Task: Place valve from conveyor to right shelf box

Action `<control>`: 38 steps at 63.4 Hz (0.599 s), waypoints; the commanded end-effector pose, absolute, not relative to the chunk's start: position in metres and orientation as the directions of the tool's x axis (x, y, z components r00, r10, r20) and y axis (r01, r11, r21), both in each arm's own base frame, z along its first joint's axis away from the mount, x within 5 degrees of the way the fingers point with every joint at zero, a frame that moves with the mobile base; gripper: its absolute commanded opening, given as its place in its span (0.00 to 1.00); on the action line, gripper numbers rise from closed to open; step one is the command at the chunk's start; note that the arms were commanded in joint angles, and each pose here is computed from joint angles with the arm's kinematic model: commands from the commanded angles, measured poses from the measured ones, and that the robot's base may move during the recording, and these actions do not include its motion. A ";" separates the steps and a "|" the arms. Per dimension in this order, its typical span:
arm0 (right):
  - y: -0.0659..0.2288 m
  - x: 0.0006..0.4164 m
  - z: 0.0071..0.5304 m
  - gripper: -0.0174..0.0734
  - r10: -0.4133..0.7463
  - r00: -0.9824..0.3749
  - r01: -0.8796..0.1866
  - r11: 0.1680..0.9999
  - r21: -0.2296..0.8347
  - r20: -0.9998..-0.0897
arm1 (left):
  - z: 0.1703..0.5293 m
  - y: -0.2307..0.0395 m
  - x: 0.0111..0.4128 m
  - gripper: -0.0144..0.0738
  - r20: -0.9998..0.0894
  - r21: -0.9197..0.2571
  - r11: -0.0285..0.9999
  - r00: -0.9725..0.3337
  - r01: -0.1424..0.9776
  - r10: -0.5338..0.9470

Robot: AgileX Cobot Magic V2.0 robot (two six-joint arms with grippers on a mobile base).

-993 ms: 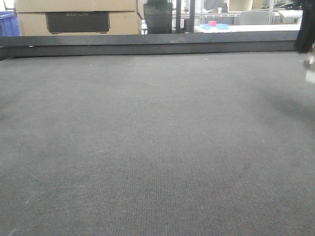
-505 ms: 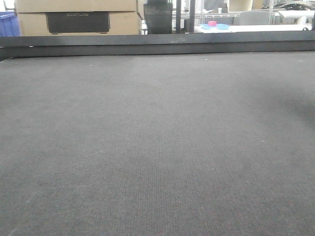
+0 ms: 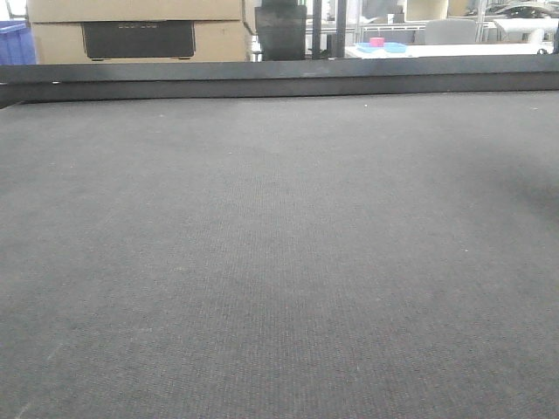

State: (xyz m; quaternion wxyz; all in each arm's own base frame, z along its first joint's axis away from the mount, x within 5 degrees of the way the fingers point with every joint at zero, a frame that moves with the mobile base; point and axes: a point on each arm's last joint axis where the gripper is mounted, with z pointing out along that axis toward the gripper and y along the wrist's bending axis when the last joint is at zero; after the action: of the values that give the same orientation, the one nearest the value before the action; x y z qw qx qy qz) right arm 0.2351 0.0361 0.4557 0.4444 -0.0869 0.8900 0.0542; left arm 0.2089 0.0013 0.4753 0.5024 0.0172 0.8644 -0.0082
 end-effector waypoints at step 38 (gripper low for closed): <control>0.035 0.232 0.470 0.01 -0.099 -0.502 -0.198 0.980 0.002 -0.859 | 0.486 0.003 0.207 0.04 -0.908 0.008 1.000 -0.418 0.026 0.018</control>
State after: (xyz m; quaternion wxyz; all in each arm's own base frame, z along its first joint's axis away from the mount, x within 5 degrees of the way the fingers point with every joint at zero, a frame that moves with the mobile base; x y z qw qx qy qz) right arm 0.2354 0.0361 0.4561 0.4467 -0.0875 0.8888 0.0538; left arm 0.2096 0.0019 0.4765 0.5086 0.0172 0.8608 -0.0040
